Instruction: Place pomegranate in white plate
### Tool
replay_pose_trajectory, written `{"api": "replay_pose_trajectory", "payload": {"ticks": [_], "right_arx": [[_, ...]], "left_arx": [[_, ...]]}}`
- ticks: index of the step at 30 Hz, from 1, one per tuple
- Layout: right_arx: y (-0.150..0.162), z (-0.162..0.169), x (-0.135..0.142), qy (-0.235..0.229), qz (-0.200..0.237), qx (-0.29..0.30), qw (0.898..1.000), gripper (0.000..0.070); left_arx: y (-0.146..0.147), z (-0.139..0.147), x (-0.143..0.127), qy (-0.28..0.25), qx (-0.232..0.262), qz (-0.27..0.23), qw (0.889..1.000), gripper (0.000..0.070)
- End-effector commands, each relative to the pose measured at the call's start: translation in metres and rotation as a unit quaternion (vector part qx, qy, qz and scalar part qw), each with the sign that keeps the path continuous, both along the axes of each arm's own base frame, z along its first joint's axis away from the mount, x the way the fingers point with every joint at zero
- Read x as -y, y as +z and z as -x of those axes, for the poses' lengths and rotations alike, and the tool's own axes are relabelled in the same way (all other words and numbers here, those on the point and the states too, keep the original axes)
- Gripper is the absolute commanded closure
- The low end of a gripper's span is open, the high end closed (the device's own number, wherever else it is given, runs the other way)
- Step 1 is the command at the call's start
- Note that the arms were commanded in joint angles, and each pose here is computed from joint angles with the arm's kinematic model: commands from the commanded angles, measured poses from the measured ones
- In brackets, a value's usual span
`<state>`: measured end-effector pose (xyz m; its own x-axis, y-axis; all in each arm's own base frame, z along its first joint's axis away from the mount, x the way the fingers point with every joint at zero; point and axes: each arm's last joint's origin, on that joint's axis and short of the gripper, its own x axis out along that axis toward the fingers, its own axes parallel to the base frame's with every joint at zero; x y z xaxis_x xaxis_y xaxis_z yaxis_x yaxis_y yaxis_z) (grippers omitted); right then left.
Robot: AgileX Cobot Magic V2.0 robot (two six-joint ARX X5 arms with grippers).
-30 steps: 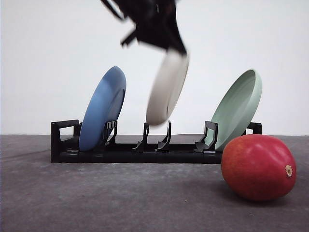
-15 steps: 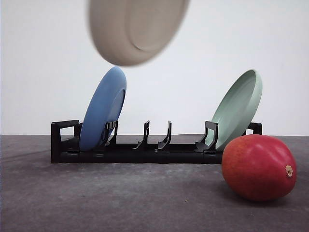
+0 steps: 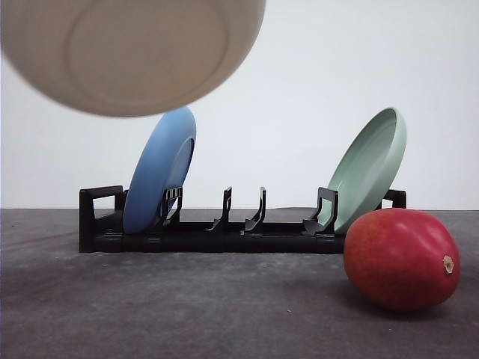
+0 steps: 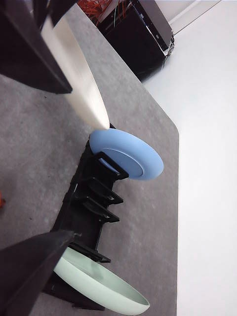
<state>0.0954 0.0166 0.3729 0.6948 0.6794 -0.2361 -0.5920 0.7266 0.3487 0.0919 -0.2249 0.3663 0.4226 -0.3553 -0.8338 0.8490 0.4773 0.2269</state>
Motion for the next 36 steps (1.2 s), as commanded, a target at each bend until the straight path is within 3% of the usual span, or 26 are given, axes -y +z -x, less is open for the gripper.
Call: {"api": "replay_pose_trajectory", "payload": {"ticks": [1, 8, 17, 33, 35, 36], "right_arx": [[0.005, 0.001, 0.0, -0.001, -0.003, 0.007, 1.0, 0.0138], [0.005, 0.001, 0.0, -0.001, -0.003, 0.007, 1.0, 0.0138], [0.005, 0.001, -0.001, 0.006, -0.003, 0.006, 1.0, 0.0138], [0.005, 0.001, -0.001, 0.006, -0.003, 0.004, 1.0, 0.0138], [0.005, 0.001, -0.001, 0.006, -0.003, 0.004, 1.0, 0.0138], [0.005, 0.001, -0.001, 0.006, -0.003, 0.004, 1.0, 0.0138]], "left_arx": [[-0.014, 0.003, 0.01, -0.005, 0.017, -0.011, 1.0, 0.0698], [-0.09, 0.011, 0.023, -0.005, 0.036, -0.027, 0.999, 0.0698], [-0.165, 0.023, 0.013, 0.006, 0.069, -0.046, 0.997, 0.0698], [-0.212, 0.039, 0.035, -0.033, 0.067, -0.08, 0.994, 0.0699], [-0.212, 0.039, 0.036, -0.03, 0.066, -0.079, 0.994, 0.0669], [-0.212, 0.039, 0.036, -0.025, 0.064, -0.076, 0.995, 0.0619]]}}
